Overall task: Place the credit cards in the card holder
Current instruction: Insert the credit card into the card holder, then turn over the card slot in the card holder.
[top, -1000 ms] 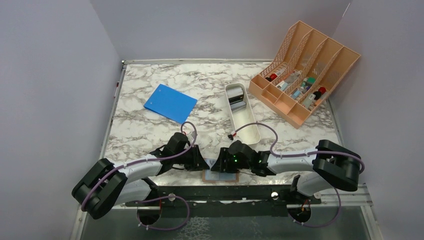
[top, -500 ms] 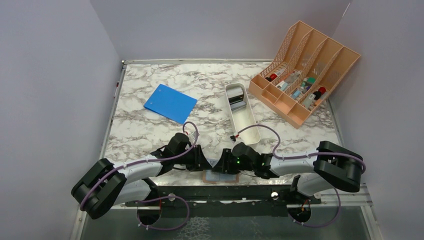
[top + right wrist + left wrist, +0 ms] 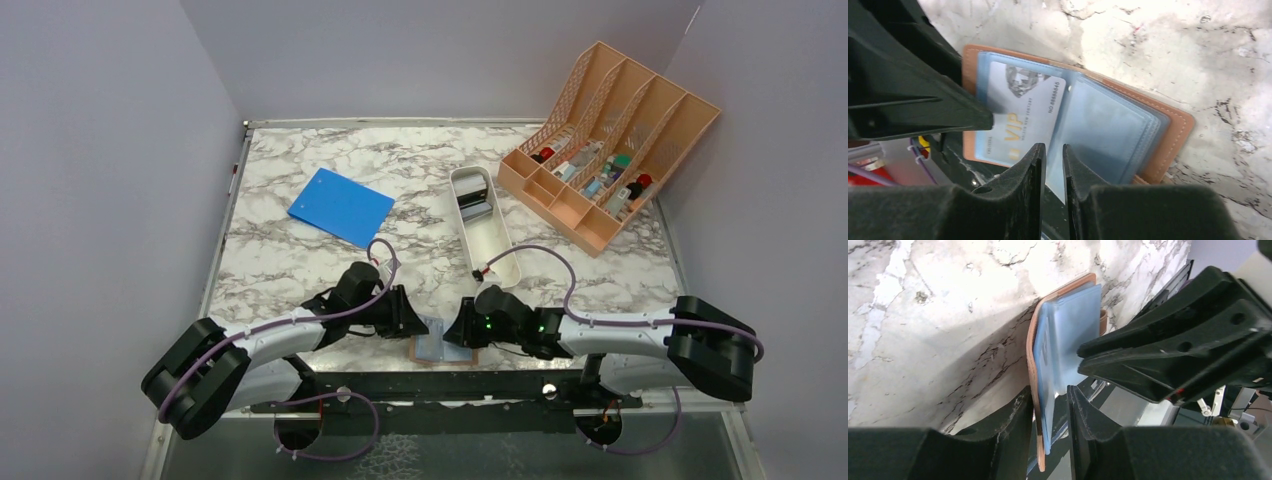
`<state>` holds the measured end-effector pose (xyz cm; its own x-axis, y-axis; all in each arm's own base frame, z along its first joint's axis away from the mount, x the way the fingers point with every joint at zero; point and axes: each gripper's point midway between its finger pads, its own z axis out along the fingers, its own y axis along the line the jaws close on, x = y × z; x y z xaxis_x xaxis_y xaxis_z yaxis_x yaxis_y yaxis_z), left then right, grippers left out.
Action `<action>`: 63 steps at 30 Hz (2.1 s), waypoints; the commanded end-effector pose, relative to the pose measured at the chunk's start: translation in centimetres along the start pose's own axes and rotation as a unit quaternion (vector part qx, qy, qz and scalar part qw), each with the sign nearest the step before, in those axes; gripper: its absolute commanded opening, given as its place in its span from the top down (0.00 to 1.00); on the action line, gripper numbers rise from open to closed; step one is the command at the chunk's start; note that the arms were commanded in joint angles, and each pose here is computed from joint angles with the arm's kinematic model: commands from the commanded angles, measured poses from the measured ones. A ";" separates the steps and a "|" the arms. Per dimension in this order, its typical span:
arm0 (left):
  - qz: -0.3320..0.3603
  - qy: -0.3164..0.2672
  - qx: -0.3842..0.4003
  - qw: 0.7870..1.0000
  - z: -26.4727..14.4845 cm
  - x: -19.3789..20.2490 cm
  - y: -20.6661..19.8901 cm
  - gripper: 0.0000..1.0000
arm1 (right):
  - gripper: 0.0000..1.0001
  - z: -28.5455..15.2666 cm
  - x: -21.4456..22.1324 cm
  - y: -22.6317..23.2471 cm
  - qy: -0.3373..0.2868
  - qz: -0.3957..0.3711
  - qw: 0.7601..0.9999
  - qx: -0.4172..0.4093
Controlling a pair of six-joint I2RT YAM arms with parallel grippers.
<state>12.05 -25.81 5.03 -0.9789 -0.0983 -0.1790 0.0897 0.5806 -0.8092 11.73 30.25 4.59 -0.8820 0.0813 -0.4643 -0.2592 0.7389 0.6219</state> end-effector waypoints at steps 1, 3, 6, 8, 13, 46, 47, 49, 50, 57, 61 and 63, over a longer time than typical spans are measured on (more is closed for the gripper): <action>0.015 0.000 0.041 0.999 -0.3 -0.7 -2.7 0.66 | 0.77 0.3 0.1 -1.3 -0.001 -0.024 0.999 0.031; 0.014 0.003 0.044 0.999 -0.3 -0.6 -2.8 0.66 | 0.79 0.4 0.3 -1.6 -0.002 -0.025 0.999 0.034; 0.013 0.005 0.048 0.999 -0.3 -0.5 -2.9 0.68 | 0.80 0.5 0.5 -2.3 -0.001 -0.028 0.999 0.044; 0.012 0.003 0.050 0.999 -0.4 -0.5 -3.0 0.70 | 0.81 0.5 0.7 -3.1 0.000 -0.029 0.998 0.058; 0.017 -0.001 0.059 0.998 -0.5 -0.7 -3.5 0.74 | 0.82 0.1 0.9 -4.4 -0.012 -0.025 0.997 0.067; 0.041 0.001 0.093 0.995 -0.4 -0.9 -4.8 0.91 | 0.83 0.5 1.3 -4.4 -0.011 -0.013 0.998 0.059; 0.041 0.001 0.092 0.995 -0.4 -0.9 -4.7 0.90 | 0.83 0.5 1.3 -4.5 -0.011 -0.014 0.998 0.059; 0.041 0.001 0.092 0.995 -0.4 -0.9 -4.7 0.87 | 0.83 0.5 1.3 -4.5 -0.012 -0.013 0.998 0.059; 0.041 0.000 0.092 0.995 -0.4 -0.9 -4.7 0.86 | 0.83 0.4 1.2 -4.4 -0.012 -0.014 0.998 0.058; 0.041 -0.002 0.082 0.996 -0.2 -1.0 -4.3 0.83 | 0.83 0.4 1.3 -4.4 -0.012 -0.014 0.998 0.057; 0.043 -0.002 0.072 0.996 0.0 -1.0 -4.1 0.86 | 0.83 0.4 1.2 -4.3 -0.013 -0.014 0.998 0.055; 0.044 -0.001 0.070 0.997 0.2 -1.0 -4.0 0.86 | 0.83 0.3 1.2 -4.3 -0.013 -0.013 0.998 0.056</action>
<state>12.24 -27.68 8.14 -0.9733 -0.0639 -0.2204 0.1667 0.4632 -0.8705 12.16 29.04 2.82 -0.8643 0.0933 -0.4943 -0.2558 0.7646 0.5916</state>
